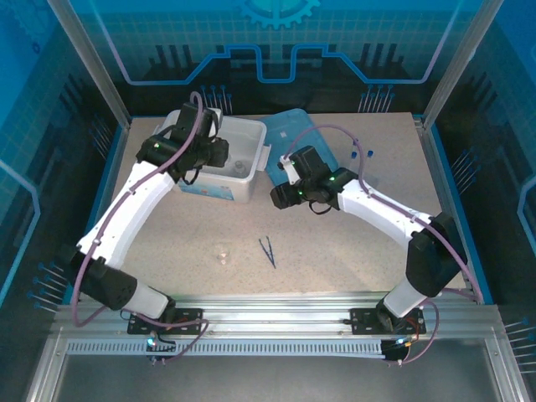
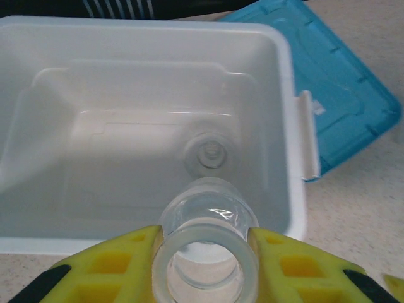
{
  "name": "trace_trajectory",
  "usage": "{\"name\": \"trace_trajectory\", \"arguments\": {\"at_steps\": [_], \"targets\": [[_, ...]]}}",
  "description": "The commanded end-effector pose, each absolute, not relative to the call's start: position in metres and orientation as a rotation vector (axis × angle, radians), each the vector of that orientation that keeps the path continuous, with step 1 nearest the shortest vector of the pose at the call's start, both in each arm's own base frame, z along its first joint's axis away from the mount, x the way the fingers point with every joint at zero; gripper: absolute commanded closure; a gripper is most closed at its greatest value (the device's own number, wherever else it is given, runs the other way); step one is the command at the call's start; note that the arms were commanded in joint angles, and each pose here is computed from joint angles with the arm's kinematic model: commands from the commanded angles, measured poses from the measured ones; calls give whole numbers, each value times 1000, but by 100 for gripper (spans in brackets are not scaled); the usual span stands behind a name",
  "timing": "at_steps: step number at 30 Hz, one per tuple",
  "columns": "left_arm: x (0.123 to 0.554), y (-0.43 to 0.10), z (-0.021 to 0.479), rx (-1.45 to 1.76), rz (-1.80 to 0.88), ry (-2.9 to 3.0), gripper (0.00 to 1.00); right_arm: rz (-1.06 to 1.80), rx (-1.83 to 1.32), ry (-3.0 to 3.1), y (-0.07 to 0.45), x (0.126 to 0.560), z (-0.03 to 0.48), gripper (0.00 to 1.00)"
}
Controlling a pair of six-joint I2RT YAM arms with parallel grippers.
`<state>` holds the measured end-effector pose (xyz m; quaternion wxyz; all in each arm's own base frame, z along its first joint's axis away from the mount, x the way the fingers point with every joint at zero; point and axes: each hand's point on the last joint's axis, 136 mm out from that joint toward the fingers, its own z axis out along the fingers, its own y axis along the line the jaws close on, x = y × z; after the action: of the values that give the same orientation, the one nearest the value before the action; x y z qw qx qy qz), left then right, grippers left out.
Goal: Organize the chemistry lab equipment
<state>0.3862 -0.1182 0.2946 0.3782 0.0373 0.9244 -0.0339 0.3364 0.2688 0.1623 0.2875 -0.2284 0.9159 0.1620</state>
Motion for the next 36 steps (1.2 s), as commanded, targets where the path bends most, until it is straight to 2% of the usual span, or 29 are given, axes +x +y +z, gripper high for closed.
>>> {"name": "trace_trajectory", "arguments": {"at_steps": [1, 8, 14, 22, 36], "targets": [[412, -108, 294, 95, -38, 2338, 83, 463, -608, 2432, 274, 341, 173, 32], [449, -95, 268, 66, 5, 2388, 83, 461, -595, 2440, 274, 348, 171, 32], [466, -87, 220, 58, 23, 2484, 83, 455, -586, 2442, 272, 349, 169, 32], [479, -87, 168, 57, 6, 2572, 83, 465, -582, 2447, 273, 350, 166, 32], [487, -85, 111, 79, 38, 2680, 83, 468, -561, 2443, 267, 352, 165, 32]]}}
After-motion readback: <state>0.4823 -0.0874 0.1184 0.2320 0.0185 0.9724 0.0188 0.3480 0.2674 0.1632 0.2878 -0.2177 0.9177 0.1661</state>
